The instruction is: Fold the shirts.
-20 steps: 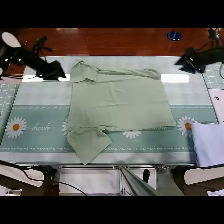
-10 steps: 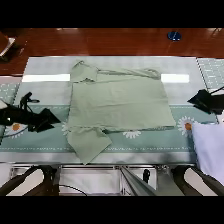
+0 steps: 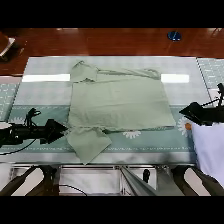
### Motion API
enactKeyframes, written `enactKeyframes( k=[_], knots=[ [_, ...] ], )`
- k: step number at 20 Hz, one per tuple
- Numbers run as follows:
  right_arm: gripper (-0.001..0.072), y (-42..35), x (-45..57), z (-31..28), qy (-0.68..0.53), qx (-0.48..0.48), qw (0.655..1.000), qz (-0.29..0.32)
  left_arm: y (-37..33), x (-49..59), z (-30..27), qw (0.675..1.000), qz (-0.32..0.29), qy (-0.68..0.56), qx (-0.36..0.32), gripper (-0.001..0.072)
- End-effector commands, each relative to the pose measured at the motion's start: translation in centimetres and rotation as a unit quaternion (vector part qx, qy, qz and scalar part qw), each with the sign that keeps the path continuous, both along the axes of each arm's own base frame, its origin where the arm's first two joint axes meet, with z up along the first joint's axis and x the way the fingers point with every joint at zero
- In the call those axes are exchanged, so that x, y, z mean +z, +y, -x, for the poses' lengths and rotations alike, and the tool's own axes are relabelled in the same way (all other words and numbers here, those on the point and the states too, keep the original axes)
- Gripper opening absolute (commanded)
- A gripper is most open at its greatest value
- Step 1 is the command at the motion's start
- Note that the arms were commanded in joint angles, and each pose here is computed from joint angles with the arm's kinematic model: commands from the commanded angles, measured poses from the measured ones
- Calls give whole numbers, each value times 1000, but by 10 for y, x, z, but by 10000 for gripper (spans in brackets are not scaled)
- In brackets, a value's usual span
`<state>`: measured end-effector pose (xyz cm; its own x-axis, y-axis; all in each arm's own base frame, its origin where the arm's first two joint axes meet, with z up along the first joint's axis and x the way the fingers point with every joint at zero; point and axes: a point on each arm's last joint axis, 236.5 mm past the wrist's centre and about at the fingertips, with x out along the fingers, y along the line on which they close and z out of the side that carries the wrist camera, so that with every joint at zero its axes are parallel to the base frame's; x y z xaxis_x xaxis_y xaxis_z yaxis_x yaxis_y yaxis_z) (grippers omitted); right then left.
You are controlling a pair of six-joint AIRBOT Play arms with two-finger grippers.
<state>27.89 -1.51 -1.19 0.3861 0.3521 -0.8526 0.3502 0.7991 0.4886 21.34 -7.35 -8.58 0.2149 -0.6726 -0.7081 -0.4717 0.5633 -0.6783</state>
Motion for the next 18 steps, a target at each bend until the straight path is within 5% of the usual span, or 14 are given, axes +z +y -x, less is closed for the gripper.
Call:
enactKeyframes(
  k=[1, 8, 9, 11, 15, 18],
  knots=[
    [409, 7, 3, -2, -7, -2, 1000, -17, -2, -4, -8, 1000, 4, -14, 19, 508],
    [409, 8, 4, -2, -5, -7, 1000, -23, -27, -26, -7, 1000, 8, 9, -11, 482],
    [409, 8, 4, -2, -4, -8, 1000, -24, -27, -27, -10, 1000, 8, 9, -5, 385],
    [409, 4, 1, 1, 2, -6, 1000, -11, -29, -25, -14, 1000, 12, -5, -10, 27],
    [409, -42, -31, 42, 109, -39, 990, 83, -32, -14, -18, 999, 24, -21, -32, 21],
    [409, -24, -58, 68, 177, -1, 983, 44, -32, -8, -23, 998, 26, -30, -39, 20]
  ],
)
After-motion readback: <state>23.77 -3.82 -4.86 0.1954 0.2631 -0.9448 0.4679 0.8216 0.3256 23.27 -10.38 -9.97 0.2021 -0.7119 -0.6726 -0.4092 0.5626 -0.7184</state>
